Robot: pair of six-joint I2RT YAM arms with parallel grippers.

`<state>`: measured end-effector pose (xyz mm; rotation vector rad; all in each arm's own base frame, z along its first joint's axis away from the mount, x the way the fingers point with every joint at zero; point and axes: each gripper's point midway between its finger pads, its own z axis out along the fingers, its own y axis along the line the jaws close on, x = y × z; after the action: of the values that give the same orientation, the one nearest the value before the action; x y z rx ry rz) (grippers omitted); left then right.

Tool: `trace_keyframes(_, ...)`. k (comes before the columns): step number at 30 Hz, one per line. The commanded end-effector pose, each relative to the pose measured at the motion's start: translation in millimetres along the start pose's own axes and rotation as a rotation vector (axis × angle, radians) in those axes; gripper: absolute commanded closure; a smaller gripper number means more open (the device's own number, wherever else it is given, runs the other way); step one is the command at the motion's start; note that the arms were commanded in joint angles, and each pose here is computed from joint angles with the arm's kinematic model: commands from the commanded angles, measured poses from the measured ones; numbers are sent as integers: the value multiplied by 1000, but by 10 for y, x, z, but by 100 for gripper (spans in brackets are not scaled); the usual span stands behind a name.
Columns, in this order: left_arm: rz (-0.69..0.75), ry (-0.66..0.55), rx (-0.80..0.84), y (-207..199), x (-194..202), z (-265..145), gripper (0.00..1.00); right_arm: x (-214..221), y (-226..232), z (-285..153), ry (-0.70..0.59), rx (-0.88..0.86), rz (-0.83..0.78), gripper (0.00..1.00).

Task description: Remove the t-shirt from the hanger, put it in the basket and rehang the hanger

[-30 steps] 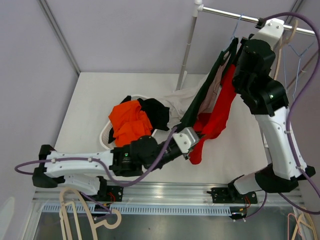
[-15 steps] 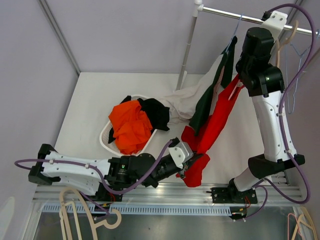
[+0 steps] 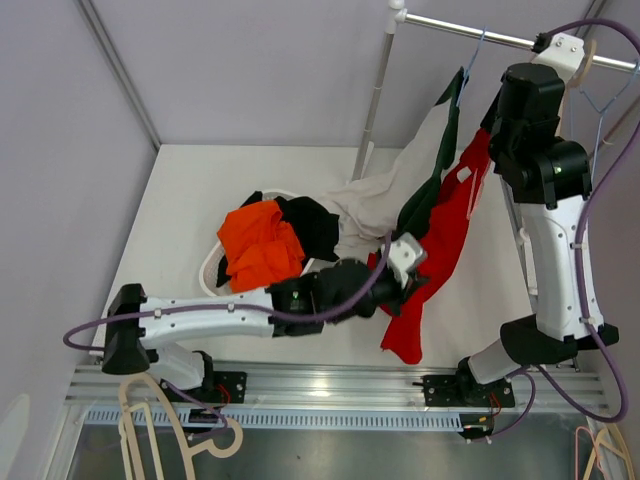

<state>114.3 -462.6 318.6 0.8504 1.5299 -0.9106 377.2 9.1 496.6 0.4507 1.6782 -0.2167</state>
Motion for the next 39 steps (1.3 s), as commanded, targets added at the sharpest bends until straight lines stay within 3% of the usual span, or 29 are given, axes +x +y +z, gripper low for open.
trace_keyframes(1, -163, -32, 20, 360, -505, 161, 99, -237, -66, -421, -26, -110, 98, 100)
trace_keyframes(3, -208, -20, 39, 474, -723, 248, 99, -222, -48, -589, -1, -193, 114, 100)
trace_keyframes(4, -238, 5, 2, 672, -685, 311, 99, -214, -61, -617, 6, -214, 119, 100)
trace_keyframes(8, -248, 44, -18, 798, -446, 565, 99, -88, -43, -725, 73, -289, 119, 100)
trace_keyframes(14, -303, 183, 69, 608, 47, 666, 99, -213, -164, -613, 5, -211, 101, 100)
trace_keyframes(16, -283, 137, 135, 446, -109, 534, 99, -283, -209, -465, -48, -152, 78, 100)
trace_keyframes(17, -263, 150, 131, 415, 36, 458, 99, -302, -233, -399, -62, -135, 73, 100)
trace_keyframes(19, -175, 46, 135, 245, -298, 230, 99, -400, -185, -292, -106, -145, 82, 100)
trace_keyframes(27, -73, -86, 155, 260, -1226, -372, 99, -710, 21, 5, -230, -161, 49, 100)
trace_keyframes(30, -50, -163, 89, 560, -1687, -655, 99, -795, 93, 81, -268, -175, 3, 100)
trace_keyframes(35, -33, -368, -134, 1451, -2472, -1177, 99, -858, 137, 212, -311, -158, -20, 100)
trace_keyframes(36, -48, -391, -211, 1778, -2548, -1259, 99, -855, 138, 237, -311, -152, -24, 100)
trace_keyframes(39, -59, -457, -284, 2222, -2841, -1432, 99, -847, 135, 339, -318, -128, -33, 100)
